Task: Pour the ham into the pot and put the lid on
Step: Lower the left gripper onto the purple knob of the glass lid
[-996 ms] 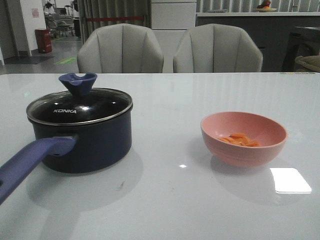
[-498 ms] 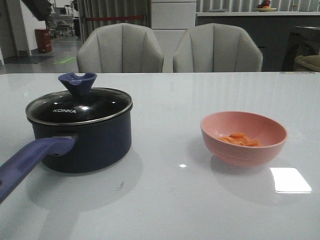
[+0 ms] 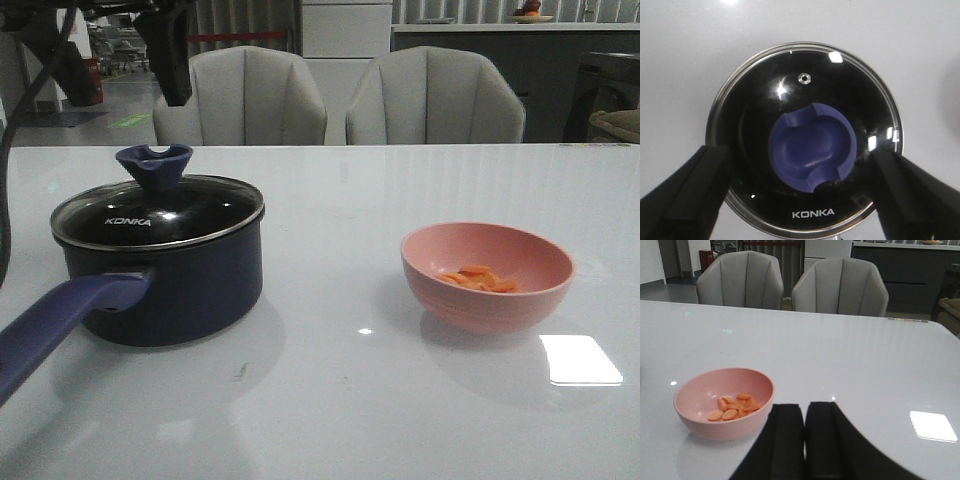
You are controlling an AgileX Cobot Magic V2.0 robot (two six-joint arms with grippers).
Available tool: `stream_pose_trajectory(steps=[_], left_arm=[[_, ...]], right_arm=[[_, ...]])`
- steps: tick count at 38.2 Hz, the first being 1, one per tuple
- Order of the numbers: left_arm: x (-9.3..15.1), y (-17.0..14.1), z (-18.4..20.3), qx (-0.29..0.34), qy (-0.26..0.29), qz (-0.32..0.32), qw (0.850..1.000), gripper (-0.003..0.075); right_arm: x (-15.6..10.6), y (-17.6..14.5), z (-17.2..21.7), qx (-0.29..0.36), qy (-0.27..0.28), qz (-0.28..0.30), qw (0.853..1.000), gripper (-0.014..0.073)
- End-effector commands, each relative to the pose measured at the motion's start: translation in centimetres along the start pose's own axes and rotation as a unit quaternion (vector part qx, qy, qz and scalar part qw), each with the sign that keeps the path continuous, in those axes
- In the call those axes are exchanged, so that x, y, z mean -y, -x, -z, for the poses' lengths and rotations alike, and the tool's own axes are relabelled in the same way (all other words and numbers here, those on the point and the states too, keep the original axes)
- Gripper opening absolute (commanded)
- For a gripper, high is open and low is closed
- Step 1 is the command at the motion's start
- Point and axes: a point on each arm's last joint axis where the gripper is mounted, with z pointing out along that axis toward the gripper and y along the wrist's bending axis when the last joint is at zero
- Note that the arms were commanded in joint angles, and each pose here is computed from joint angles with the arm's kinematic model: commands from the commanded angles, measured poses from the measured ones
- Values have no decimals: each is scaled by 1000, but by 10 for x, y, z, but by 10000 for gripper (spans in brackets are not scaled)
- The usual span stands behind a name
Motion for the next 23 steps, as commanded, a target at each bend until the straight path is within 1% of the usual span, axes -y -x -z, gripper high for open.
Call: stream_pose_trajectory(steps=[1,7,11,14,23], left_arm=[[4,9,19,30,-5,14,999,587],[8,12,6,16,-4,25,1000,587],[14,12,3,20,-8,30,999,587],[17,14,-1,26,-1,35,999,587],[19,14,-18,-1,10,44,999,587]], right_arm=[[-1,10,2,51,3,12,999,169],[-1,10,2,51,3,12,999,169],[-1,10,2,51,3,12,999,169],[-1,10,2,51,3,12,999,169],[-1,10,2,51,3,12,999,169]])
